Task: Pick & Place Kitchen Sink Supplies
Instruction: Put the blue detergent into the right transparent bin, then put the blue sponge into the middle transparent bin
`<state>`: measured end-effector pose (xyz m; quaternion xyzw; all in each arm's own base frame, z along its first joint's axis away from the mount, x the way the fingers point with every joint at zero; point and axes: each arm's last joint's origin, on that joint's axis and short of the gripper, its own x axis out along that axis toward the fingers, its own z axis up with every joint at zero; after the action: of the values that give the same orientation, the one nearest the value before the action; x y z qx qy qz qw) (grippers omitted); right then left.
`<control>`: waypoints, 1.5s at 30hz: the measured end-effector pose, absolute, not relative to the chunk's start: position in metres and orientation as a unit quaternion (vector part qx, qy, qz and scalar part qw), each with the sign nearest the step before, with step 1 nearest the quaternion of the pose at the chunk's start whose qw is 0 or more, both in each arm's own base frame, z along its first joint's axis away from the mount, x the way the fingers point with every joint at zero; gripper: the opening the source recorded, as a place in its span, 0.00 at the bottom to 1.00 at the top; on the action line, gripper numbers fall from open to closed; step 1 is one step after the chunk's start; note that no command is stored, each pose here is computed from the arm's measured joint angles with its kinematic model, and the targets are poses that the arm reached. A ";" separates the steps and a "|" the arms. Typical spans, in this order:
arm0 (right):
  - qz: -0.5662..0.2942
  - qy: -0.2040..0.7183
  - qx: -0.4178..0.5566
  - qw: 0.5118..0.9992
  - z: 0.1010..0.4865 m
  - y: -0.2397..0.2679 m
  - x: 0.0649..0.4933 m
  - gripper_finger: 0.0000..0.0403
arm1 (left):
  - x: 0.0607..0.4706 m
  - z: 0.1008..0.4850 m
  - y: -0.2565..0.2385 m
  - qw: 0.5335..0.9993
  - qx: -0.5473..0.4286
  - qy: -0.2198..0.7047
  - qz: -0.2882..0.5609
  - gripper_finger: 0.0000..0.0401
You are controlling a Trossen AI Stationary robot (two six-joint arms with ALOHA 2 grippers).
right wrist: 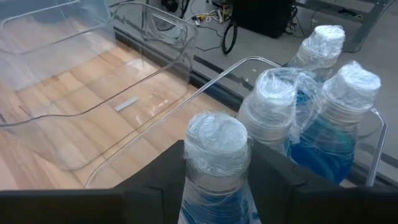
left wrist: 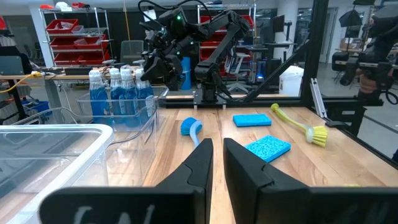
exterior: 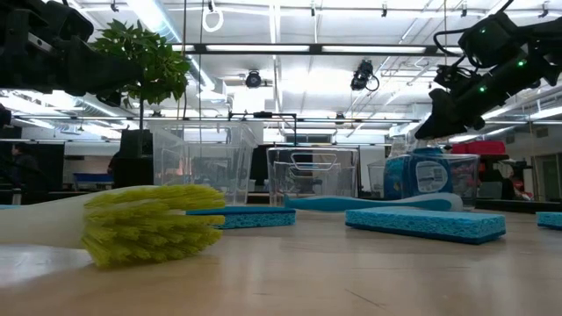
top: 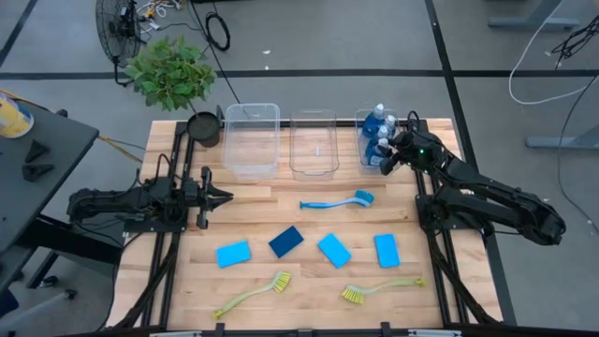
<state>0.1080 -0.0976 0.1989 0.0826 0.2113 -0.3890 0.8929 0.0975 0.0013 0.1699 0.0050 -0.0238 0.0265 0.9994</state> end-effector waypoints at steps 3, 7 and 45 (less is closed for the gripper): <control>-0.388 0.209 0.086 0.893 0.199 -0.098 0.108 0.45 | 0.098 0.170 0.001 0.999 0.005 -0.024 0.026 0.11; -0.389 0.207 0.090 0.893 0.199 -0.098 0.108 0.49 | 0.098 0.170 0.001 0.999 0.005 -0.024 0.027 0.11; -0.380 0.170 0.121 0.901 0.205 -0.094 0.106 0.82 | 0.098 0.170 0.001 0.999 0.005 -0.024 0.026 0.11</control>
<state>0.1060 -0.0939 0.2050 0.1212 0.1695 -0.3795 0.9014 0.0975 0.0013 0.1700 0.0049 -0.0240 0.0263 0.9994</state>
